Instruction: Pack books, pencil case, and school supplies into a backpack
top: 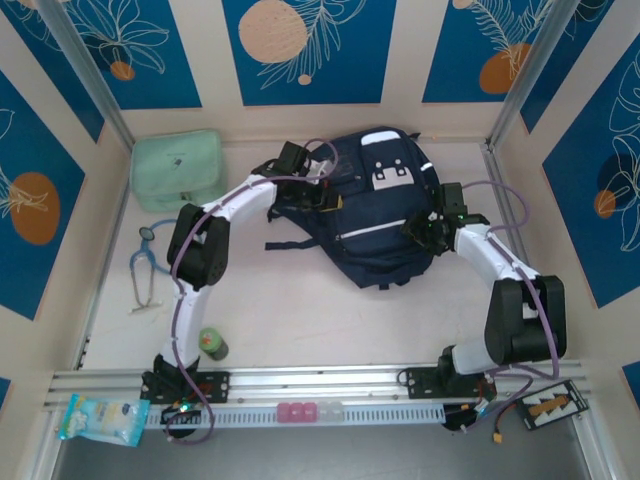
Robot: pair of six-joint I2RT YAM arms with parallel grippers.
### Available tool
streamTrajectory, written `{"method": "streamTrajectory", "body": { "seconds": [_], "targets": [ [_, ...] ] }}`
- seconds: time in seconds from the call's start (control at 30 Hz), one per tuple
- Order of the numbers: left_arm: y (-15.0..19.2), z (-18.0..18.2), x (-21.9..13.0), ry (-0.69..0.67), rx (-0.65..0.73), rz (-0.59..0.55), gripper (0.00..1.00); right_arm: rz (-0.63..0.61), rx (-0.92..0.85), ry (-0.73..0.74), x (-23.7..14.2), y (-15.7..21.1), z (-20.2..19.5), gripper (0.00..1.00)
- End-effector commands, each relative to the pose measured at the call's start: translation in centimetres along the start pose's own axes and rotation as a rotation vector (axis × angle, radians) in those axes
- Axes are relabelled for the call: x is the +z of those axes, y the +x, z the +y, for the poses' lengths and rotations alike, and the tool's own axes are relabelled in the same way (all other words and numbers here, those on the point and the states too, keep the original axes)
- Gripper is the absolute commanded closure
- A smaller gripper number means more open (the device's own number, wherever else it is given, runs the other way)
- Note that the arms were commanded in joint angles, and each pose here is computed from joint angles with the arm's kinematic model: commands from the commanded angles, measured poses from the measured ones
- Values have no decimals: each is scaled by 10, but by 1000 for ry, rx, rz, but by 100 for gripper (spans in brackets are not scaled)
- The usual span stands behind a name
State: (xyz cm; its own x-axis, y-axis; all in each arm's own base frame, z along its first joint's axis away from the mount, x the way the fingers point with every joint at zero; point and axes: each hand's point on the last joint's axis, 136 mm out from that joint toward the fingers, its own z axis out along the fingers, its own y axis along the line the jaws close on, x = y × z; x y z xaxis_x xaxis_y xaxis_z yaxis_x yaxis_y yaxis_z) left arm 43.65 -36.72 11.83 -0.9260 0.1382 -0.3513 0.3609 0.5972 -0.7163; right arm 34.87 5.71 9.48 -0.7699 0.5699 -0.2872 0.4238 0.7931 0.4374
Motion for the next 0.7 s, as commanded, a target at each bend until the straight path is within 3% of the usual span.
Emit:
{"method": "streamTrajectory", "body": {
  "seconds": [0.0, 0.33, 0.53, 0.67],
  "targets": [
    [21, -22, -6, 69, 11, 50, 100, -43, -99, -133, 2, -25, 39, 54],
    [12, -35, -38, 153, -129, -144, 100, -100, -281, -242, 20, -72, 95, 55],
    [-5, -40, -44, 187, -209, -240, 100, -159, -269, -79, -11, -78, 70, 48],
    [-19, -48, -48, 237, -262, -291, 100, -190, -256, 10, -46, -63, 49, 43]
  ]
}}
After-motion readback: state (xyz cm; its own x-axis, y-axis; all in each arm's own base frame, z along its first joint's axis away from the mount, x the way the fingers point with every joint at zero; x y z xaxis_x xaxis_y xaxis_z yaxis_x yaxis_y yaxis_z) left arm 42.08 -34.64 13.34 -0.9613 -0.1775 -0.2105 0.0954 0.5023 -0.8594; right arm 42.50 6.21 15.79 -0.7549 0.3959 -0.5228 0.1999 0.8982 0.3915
